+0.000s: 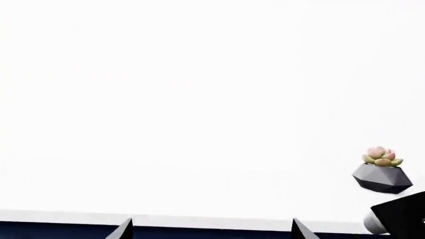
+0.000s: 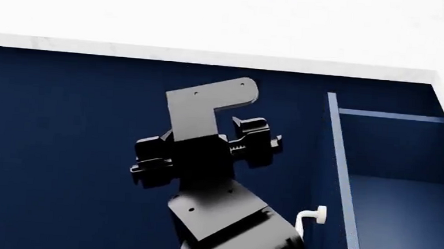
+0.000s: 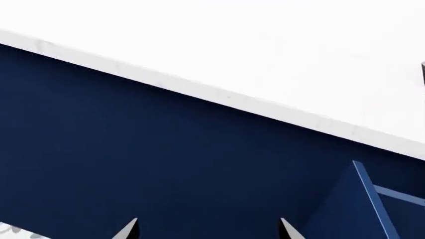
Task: Close the left drawer.
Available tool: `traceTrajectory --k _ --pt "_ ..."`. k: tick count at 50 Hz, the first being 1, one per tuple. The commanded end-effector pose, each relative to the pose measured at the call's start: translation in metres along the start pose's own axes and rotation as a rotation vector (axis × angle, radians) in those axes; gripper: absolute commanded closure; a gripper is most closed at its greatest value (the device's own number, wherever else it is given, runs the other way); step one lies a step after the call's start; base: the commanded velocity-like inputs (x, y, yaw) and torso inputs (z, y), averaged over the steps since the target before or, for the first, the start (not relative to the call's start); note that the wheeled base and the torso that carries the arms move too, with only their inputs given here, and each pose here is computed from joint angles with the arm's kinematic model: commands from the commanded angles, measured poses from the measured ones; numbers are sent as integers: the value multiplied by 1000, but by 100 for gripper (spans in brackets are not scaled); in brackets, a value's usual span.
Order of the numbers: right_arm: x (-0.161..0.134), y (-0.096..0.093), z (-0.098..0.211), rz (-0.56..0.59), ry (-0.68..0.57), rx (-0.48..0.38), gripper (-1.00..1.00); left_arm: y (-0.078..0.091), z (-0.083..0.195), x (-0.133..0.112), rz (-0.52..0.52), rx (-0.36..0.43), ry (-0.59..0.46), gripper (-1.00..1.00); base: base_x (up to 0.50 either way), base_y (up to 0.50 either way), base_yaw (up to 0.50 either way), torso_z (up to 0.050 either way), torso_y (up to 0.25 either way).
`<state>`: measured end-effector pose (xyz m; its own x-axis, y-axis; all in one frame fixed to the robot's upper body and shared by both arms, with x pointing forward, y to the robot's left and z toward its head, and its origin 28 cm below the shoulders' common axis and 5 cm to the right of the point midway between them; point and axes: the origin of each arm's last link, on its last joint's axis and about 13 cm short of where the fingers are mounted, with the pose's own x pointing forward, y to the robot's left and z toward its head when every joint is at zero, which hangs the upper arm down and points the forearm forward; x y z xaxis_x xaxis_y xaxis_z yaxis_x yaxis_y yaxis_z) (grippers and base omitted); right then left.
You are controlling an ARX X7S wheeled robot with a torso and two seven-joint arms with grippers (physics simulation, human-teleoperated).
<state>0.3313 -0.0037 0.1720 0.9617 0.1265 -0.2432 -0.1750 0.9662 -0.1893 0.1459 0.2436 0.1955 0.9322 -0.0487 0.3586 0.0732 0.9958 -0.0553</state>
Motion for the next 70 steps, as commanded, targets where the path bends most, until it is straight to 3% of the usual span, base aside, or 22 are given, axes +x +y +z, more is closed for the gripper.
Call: traceTrajectory --k 1,14,34,59,70 --pt "-6 0 -15 -27 30 14 -100 2 -2 -14 -22 8 22 -100 0 0 0 0 0" --pt "-8 3 -56 -124 144 13 -100 15 22 -50 -63 -15 1 -100 0 0 0 0 0" --pt "6 10 -100 -122 254 38 -100 15 14 -42 -80 -11 16 -100 0 0 0 0 0" --pt "28 9 -168 -204 397 91 -100 20 -47 -12 -88 -7 23 -100 0 0 0 0 0" --pt "30 8 -175 -216 410 98 -100 22 -72 -6 -90 -7 23 -100 0 0 0 0 0"
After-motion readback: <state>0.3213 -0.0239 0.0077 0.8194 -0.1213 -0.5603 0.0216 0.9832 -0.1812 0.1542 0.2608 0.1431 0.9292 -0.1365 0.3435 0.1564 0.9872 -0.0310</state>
